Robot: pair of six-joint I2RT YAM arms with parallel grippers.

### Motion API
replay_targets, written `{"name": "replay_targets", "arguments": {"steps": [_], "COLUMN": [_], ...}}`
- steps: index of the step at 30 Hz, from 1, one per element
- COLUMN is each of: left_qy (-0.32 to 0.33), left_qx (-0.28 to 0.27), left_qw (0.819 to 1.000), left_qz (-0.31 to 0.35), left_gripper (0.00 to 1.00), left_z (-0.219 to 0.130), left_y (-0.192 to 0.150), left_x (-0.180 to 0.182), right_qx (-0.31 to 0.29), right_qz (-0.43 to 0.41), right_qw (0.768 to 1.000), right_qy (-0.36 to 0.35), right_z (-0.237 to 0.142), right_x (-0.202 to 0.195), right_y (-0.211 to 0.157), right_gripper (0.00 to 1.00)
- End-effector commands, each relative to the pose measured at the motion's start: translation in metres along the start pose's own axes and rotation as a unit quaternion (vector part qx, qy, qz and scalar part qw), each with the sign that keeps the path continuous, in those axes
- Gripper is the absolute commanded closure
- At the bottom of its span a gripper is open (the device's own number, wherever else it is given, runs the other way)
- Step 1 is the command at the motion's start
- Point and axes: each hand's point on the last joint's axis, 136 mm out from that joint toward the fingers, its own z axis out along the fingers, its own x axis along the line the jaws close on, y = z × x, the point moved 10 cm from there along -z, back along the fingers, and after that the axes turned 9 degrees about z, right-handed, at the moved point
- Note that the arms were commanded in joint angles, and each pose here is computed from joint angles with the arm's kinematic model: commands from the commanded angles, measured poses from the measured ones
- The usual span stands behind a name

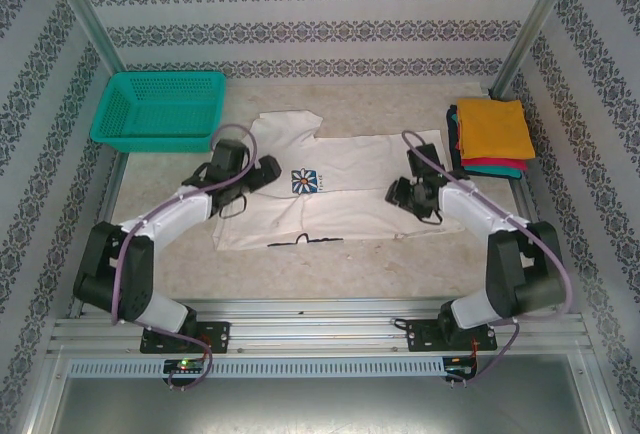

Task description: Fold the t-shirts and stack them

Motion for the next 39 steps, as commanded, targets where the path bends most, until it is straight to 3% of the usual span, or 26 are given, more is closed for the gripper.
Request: {"name": "replay_targets", "arguments": {"steps": [1, 4, 8, 13, 16, 24, 29, 39], "left_qy": [0.075, 0.115, 0.137, 0.151, 0.156, 0.163, 0.170, 0.166], "left_qx": [-0.016, -0.021, -0.005, 0.039, 0.077, 0.154, 0.179, 0.192], "left_qw": [0.995, 0.989, 0.984, 0.979, 0.972, 0.950, 0.942, 0.942], "left_qz": [0.057, 0.090, 0.115, 0.134, 0.159, 0.218, 0.228, 0.219], "left_gripper": [0.00, 0.01, 0.10, 0.25, 0.28, 0.37, 0.48, 0.43], "left_z": [0.013, 0.032, 0.065, 0.114, 0.133, 0.169, 0.183, 0.194], "left_y": [0.032, 0.058, 0.085, 0.109, 0.120, 0.128, 0.129, 0.125], "left_x": [-0.004, -0.012, -0.016, -0.009, -0.003, 0.016, 0.023, 0.036], "right_qx": [-0.017, -0.019, -0.015, -0.009, -0.008, -0.008, -0.001, 0.017], "right_qz": [-0.010, -0.013, -0.013, -0.003, 0.000, 0.014, 0.024, 0.016], "right_qw": [1.000, 0.999, 0.999, 0.999, 0.999, 0.999, 0.999, 0.999], "right_qy": [0.020, 0.034, 0.041, 0.049, 0.052, 0.049, 0.049, 0.032], "right_z": [-0.002, -0.003, -0.002, 0.001, 0.001, 0.003, 0.007, 0.038], "right_x": [0.021, 0.033, 0.039, 0.039, 0.037, 0.024, 0.018, 0.032], "right_y": [0.019, 0.029, 0.039, 0.048, 0.051, 0.048, 0.041, 0.061], "right_gripper": [0.48, 0.48, 0.48, 0.48, 0.48, 0.48, 0.48, 0.47]}}
